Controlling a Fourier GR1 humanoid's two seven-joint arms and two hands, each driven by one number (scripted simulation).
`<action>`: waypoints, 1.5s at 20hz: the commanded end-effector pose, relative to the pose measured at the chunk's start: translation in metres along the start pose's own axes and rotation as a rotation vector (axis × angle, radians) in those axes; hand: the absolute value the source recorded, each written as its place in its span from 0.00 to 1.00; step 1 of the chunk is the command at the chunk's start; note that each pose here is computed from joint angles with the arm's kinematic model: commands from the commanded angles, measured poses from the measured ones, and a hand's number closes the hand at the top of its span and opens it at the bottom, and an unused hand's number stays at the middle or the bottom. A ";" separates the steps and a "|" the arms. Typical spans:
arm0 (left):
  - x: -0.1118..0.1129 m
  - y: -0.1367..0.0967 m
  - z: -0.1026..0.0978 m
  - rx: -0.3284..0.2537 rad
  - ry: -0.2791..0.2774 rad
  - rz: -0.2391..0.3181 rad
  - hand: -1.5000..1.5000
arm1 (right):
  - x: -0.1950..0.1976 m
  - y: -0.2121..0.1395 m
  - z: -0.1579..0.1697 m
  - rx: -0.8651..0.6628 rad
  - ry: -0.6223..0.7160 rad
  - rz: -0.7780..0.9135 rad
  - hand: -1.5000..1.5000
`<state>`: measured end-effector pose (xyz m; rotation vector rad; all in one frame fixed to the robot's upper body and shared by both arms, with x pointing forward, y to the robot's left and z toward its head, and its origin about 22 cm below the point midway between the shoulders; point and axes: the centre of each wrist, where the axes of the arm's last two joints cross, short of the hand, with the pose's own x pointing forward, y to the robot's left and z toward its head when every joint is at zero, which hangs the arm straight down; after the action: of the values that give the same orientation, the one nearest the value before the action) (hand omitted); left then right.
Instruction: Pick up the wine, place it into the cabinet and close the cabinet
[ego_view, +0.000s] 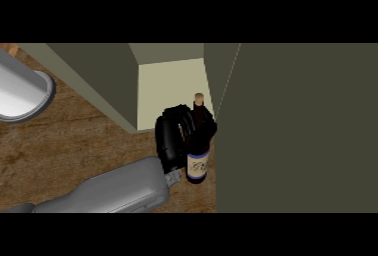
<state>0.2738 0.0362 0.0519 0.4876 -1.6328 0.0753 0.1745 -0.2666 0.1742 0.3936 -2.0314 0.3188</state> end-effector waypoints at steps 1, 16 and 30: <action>-0.010 -0.004 0.006 -0.008 -0.034 -0.024 1.00 | -0.002 0.001 -0.003 -0.002 -0.006 -0.008 0.00; 0.018 -0.010 -0.022 0.042 -0.079 0.010 1.00 | -0.004 0.002 -0.005 0.004 -0.001 -0.027 0.00; 0.023 -0.003 -0.052 0.111 -0.112 -0.033 1.00 | -0.005 0.000 -0.008 0.036 -0.013 -0.038 0.00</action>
<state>0.3141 0.0392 0.0761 0.5846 -1.7236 0.1067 0.1816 -0.2637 0.1728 0.4406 -2.0245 0.3160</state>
